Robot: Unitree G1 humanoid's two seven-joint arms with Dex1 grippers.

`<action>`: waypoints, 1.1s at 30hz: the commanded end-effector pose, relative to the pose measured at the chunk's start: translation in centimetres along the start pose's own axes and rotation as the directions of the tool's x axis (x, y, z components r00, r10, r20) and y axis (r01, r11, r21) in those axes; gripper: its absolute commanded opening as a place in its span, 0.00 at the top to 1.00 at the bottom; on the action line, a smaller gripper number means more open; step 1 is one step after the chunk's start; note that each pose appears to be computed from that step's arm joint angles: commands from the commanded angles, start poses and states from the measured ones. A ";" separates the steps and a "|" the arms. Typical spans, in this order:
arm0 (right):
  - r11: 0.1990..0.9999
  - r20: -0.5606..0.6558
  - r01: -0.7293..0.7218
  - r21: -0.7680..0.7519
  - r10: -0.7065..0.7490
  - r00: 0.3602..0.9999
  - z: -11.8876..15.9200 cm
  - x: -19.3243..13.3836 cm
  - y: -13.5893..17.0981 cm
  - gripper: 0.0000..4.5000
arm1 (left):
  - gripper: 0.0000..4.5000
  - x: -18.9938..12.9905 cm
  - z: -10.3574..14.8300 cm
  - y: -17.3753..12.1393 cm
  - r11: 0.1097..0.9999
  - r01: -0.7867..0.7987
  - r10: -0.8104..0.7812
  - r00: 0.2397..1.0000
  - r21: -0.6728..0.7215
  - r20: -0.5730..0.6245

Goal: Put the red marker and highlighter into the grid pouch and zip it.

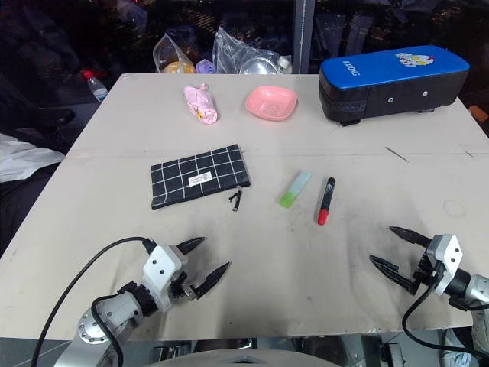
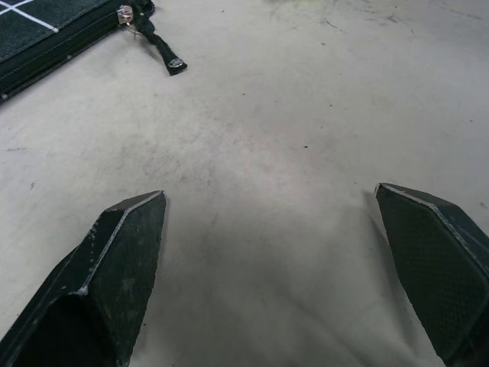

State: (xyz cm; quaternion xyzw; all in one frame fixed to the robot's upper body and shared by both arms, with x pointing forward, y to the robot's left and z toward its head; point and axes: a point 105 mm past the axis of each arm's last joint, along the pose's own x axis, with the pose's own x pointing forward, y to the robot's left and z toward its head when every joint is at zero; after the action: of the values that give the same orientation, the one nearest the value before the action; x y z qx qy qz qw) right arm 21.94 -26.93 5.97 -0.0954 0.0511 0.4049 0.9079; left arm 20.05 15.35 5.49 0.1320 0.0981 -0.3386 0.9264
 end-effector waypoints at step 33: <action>0.971 0.250 -0.216 -0.107 0.236 0.939 8.4 7.8 3.0 0.00 | 0.01 -8.5 -0.2 18.7 0.867 -0.210 0.271 0.960 0.453 -0.074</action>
State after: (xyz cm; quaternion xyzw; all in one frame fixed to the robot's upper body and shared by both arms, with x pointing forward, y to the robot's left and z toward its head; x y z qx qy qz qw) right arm 25.06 -17.57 11.60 -0.0623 -0.0544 0.5186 0.8510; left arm 25.67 33.96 10.44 0.3324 0.0732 -0.2148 0.9154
